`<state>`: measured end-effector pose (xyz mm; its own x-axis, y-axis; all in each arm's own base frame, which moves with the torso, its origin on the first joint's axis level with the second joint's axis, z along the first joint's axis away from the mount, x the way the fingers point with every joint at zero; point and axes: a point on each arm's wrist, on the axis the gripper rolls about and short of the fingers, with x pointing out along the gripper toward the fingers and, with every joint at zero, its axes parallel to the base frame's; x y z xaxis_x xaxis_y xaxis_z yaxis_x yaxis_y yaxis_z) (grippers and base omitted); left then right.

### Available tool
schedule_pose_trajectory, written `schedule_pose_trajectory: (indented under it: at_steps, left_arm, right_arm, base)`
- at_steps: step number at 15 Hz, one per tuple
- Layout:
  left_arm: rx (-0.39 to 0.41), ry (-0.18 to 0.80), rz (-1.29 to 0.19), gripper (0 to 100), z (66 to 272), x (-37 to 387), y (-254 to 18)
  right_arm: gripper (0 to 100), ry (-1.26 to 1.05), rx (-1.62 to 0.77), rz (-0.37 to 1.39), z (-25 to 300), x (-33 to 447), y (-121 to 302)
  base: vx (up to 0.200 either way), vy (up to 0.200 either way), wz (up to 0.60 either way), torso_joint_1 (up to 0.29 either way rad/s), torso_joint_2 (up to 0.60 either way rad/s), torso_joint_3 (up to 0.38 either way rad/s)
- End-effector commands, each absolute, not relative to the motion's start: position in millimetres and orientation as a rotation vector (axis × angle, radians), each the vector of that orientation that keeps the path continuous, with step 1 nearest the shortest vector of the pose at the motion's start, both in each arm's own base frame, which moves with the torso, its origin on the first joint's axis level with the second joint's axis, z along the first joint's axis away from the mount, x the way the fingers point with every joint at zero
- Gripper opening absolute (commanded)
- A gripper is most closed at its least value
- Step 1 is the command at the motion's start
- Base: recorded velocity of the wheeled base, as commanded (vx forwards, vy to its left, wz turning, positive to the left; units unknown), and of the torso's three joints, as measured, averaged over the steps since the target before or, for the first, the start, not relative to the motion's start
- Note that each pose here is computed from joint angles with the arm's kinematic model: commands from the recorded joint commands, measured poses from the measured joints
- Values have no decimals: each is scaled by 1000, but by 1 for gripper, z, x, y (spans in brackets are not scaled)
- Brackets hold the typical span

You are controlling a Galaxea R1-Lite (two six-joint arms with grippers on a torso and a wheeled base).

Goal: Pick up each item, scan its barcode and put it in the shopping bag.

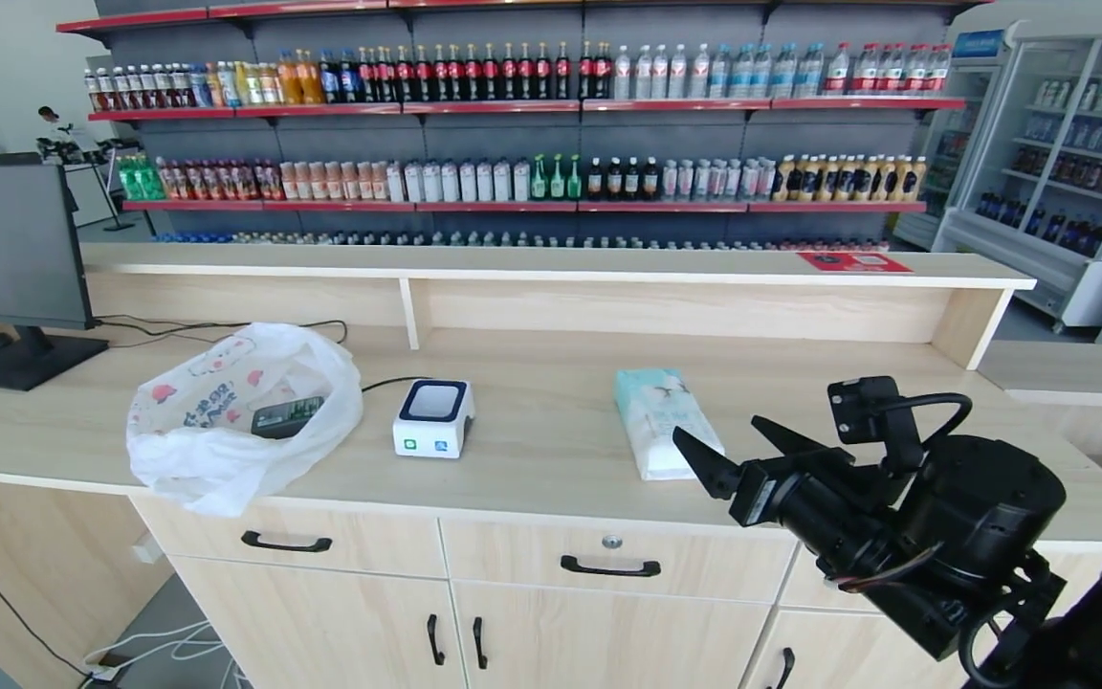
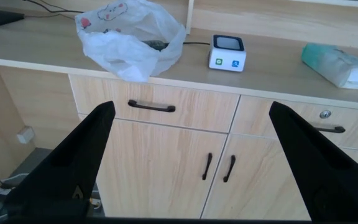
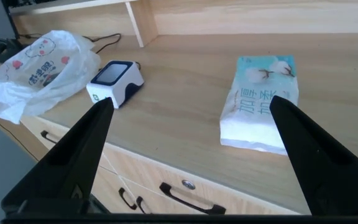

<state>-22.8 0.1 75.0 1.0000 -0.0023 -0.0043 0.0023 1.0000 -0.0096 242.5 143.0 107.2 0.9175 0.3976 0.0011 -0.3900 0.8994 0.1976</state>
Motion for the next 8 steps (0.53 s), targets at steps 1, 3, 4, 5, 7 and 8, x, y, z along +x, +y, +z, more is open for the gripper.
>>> schedule_pose_trajectory:
  at_steps: [1,3,4,5,7,8]
  left_arm:
    - [-9,3,-2,100,75,-23,0]
    - [-9,3,-2,100,75,-23,0]
    - [-9,3,-2,100,75,-23,0]
    - [-9,5,-2,100,75,-23,0]
    - [-9,5,-2,100,75,-23,0]
    - [-9,5,-2,100,75,-23,0]
  right_arm:
    - [100,60,193,403,103,241,142]
    - [100,113,185,399,94,232,137]
    - [100,113,185,399,94,232,137]
    - [100,124,180,397,92,230,136]
    - [100,110,183,388,94,235,135]
    - [100,105,179,378,94,237,134]
  base:
    - [0,0,0,0,0,0]
    - [200,0,0,2,5,7]
    - [200,0,0,-2,-2,2]
    - [200,0,0,-12,-22,7]
    - [100,0,0,1,1,1]
    - [0,0,0,0,0,0]
